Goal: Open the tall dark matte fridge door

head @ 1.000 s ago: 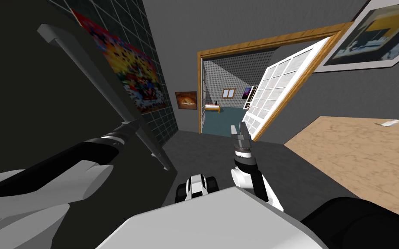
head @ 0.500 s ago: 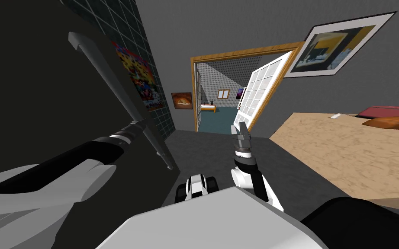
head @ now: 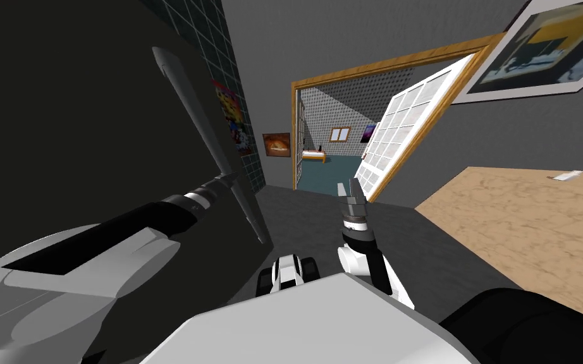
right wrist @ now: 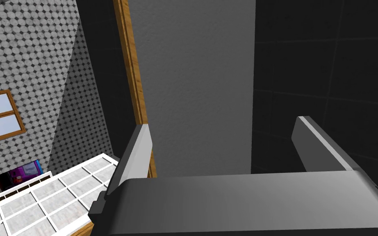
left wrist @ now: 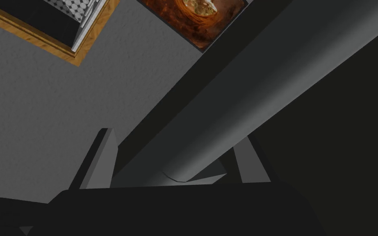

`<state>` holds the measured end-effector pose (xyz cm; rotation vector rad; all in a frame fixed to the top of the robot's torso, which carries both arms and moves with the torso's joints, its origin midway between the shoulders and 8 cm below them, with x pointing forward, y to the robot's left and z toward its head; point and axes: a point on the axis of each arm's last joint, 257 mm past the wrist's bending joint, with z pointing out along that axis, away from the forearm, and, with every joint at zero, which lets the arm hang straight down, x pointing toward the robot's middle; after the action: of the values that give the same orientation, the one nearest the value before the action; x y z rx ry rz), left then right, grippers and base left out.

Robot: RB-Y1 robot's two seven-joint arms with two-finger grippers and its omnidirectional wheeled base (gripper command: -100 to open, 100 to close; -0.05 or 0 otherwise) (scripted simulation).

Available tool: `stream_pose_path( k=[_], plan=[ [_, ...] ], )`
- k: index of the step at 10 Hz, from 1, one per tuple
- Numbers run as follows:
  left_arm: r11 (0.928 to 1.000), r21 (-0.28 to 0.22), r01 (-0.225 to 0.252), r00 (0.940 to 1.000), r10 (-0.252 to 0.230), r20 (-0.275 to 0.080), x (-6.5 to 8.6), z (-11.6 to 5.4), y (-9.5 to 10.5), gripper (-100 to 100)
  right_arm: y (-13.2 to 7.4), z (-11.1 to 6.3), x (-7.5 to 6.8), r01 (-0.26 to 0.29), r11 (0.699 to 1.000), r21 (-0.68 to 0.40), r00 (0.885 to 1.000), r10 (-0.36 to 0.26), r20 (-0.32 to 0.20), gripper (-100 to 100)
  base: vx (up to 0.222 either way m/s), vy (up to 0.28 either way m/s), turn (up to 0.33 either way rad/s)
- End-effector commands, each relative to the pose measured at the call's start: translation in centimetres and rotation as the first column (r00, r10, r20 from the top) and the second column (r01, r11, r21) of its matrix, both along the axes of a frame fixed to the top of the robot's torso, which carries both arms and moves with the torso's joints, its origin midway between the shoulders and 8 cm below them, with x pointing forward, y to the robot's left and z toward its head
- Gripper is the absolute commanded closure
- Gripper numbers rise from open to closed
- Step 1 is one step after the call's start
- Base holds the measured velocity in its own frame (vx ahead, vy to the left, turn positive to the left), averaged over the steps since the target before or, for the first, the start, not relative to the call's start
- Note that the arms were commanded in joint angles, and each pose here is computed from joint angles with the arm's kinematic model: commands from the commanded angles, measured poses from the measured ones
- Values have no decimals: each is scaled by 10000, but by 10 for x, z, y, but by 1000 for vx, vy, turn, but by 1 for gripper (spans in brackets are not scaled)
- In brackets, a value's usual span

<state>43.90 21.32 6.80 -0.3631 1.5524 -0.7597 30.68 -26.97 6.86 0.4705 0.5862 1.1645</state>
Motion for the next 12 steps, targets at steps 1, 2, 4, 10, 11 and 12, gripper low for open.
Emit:
stream_pose_path(
  k=[1,2,4,10,11,12],
  plan=[
    [9936,-38,1128,9936,-1127,71,-6,0,-41,100,0,0,0,0,10000,0,10000,0,-1,0,-119,11,210],
    [9840,-49,1783,9840,-1783,68,-11,0,-62,100,0,0,0,1,10000,-1,10000,-1,-1,0,-161,21,256],
    [9702,-65,2420,9703,-2420,62,-18,0,-82,100,0,0,0,0,10000,-1,10000,0,-1,0,-119,18,153],
    [9035,-29,4287,9034,-4287,-82,-42,-5,-146,100,0,0,0,0,10000,-2,10000,0,-1,0,-111,39,115],
    [9035,-29,4287,9034,-4287,-82,-42,-5,-146,100,0,0,0,-1,10000,-2,10000,1,0,0,-156,135,-5],
    [8821,-48,4710,8821,-4711,-70,-49,-5,-161,100,0,0,0,-1,10000,-2,10000,1,0,0,-143,126,38]
  ],
)
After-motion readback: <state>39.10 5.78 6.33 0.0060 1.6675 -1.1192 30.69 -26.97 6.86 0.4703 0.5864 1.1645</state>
